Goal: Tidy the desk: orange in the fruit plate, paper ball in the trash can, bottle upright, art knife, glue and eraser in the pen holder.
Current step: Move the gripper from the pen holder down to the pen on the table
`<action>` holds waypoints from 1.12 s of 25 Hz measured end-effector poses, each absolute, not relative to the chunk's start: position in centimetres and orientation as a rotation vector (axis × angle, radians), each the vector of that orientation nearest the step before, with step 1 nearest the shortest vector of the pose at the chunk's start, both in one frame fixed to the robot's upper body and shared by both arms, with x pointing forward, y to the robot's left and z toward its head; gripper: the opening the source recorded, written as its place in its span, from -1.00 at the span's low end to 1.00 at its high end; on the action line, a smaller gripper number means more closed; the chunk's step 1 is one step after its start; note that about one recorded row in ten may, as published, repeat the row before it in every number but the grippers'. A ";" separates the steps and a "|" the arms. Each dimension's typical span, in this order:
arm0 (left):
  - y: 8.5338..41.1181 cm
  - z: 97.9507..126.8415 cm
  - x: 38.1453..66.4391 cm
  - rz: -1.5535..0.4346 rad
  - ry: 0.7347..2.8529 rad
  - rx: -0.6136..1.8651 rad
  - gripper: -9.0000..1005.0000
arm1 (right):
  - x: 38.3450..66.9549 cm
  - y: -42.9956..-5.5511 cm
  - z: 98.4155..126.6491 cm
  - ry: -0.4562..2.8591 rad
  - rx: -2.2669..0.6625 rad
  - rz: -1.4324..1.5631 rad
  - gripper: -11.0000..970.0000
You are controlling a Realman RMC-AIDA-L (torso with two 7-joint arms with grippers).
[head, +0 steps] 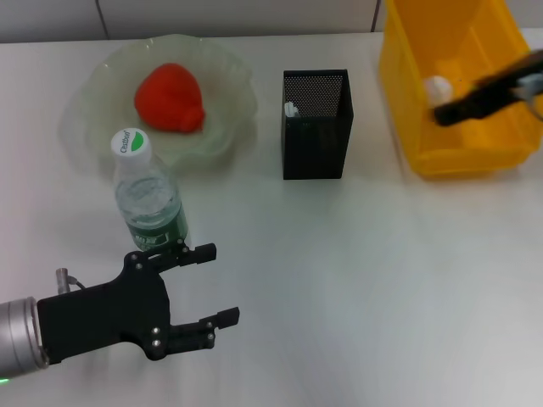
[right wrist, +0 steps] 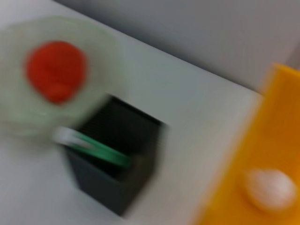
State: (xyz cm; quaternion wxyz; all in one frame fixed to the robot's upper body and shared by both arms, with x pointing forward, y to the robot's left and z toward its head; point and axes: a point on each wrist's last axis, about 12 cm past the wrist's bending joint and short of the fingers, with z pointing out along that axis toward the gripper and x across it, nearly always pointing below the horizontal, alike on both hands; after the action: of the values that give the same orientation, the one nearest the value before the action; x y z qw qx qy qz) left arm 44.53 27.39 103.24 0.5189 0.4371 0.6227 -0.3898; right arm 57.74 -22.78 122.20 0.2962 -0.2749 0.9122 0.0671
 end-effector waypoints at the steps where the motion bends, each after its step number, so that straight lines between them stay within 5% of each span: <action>1: 27.4 103.2 44.6 -0.934 1.493 1.049 0.63 | 57.5 -24.0 122.1 2.443 -0.678 0.173 0.41; 3: 27.3 103.3 44.6 -0.934 1.491 1.051 0.63 | 57.2 -26.1 122.0 2.461 -0.594 0.163 0.52; 14: 27.3 103.3 44.7 -0.936 1.494 1.049 0.62 | 55.3 -38.8 120.1 2.523 -0.068 -0.050 0.49; 28: 27.4 102.9 44.4 -0.935 1.513 1.038 0.62 | 54.2 -44.7 116.0 2.576 0.124 -0.185 0.44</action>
State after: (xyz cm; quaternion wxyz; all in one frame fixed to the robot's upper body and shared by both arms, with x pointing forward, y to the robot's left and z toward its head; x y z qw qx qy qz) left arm 44.38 27.45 102.94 0.5153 0.4321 0.6296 -0.3890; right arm 54.24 -44.73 115.96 0.2744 0.0462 0.9581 -0.0687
